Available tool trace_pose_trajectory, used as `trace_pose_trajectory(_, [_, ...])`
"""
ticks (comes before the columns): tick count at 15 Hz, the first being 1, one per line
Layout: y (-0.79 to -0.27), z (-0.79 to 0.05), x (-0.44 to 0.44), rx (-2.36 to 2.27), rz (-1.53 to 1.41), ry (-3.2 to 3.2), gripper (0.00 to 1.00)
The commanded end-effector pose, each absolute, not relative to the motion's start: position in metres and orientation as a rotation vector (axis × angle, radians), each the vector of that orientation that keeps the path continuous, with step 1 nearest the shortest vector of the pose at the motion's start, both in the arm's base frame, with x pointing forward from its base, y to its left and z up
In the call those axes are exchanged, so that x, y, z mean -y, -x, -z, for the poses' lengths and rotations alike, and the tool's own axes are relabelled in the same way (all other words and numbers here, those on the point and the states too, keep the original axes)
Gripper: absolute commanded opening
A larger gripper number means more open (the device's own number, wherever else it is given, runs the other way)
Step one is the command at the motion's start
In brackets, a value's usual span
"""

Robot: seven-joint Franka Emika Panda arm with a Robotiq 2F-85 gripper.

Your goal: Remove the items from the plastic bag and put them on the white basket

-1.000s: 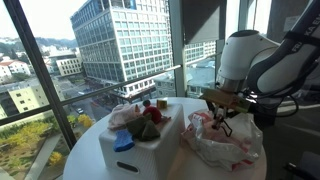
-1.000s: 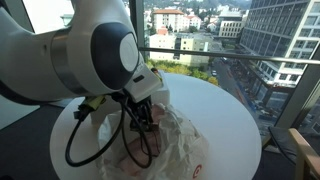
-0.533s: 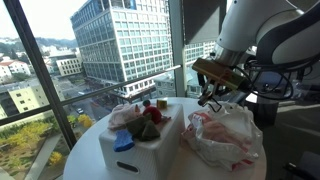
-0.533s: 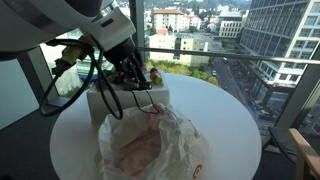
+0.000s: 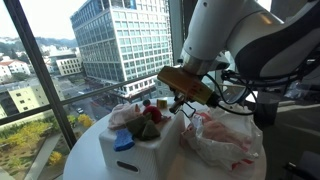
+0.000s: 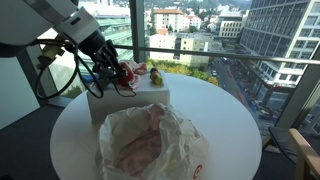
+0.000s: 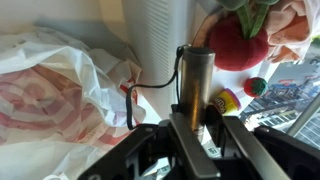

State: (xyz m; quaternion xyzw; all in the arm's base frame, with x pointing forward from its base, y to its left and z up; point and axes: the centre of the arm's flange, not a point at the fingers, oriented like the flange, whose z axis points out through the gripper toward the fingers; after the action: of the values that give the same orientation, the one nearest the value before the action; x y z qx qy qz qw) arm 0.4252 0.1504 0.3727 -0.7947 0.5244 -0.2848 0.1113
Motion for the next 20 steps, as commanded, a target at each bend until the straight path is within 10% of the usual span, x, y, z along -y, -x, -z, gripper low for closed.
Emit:
trace_pose_trajectory(1, [-0.505, -0.358, -0.194, -1.553, 0.884, 2.329, 0.13])
trace_pose_trajectory(8, [-0.567, -0.325, -0.222, -1.483, 0.948, 2.421, 0.14])
trace_pose_trajectory(9, [-0.57, -0.319, -0.227, -1.475, 0.947, 2.435, 0.55])
trace_pose_trajectory(16, [-0.556, -0.291, -0.237, -1.492, 1.003, 2.528, 0.99])
trace_pose_trajectory(20, [-0.516, -0.289, -0.233, -1.568, 1.047, 2.58, 1.0])
